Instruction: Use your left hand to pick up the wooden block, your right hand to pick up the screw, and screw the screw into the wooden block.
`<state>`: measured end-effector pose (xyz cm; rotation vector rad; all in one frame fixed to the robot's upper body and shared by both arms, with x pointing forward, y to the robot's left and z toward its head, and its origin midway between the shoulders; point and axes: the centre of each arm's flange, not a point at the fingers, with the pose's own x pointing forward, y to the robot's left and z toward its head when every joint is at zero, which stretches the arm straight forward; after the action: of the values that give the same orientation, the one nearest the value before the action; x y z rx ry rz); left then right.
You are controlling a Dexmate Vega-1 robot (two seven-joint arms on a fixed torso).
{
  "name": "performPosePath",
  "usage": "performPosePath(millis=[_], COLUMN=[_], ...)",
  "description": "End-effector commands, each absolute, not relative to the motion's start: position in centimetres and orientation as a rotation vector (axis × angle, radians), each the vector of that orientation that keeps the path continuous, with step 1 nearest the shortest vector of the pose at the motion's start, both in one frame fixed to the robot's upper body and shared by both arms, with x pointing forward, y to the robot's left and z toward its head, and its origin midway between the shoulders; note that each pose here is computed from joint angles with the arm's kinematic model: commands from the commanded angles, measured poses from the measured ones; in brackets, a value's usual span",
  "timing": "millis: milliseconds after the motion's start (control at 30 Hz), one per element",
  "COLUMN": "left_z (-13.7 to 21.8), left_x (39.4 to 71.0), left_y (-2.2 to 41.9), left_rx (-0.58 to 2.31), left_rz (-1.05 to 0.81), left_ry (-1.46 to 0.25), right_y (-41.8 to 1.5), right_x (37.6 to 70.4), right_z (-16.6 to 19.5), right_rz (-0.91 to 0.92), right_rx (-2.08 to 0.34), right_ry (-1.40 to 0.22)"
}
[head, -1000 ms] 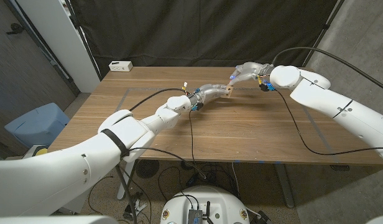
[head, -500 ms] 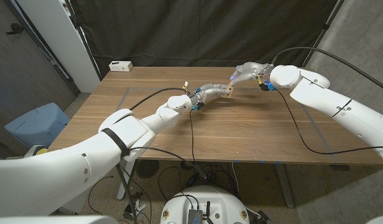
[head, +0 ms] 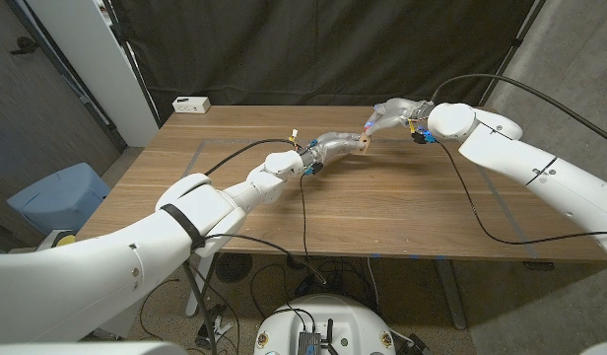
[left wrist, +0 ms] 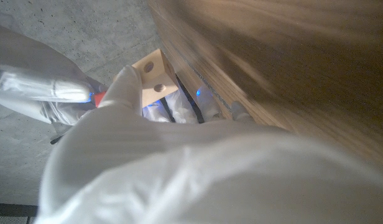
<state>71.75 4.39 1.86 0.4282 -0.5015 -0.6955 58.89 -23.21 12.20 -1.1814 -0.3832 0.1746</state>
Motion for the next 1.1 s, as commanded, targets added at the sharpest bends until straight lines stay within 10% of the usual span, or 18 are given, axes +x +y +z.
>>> performPosePath(millis=[33,1100], left_z=[1.73,1.73], left_x=[71.56,72.07], left_y=[4.54,4.29], left_rx=[0.426,0.422], left_rz=[-0.705,-0.684], left_ry=[-0.516,-0.471], right_y=[-23.2,-22.99], right_x=[58.88,59.61], right_z=[12.02,11.86], right_rz=[0.161,0.149], right_rx=[-1.177,-1.171], right_ry=[-0.385,-0.387])
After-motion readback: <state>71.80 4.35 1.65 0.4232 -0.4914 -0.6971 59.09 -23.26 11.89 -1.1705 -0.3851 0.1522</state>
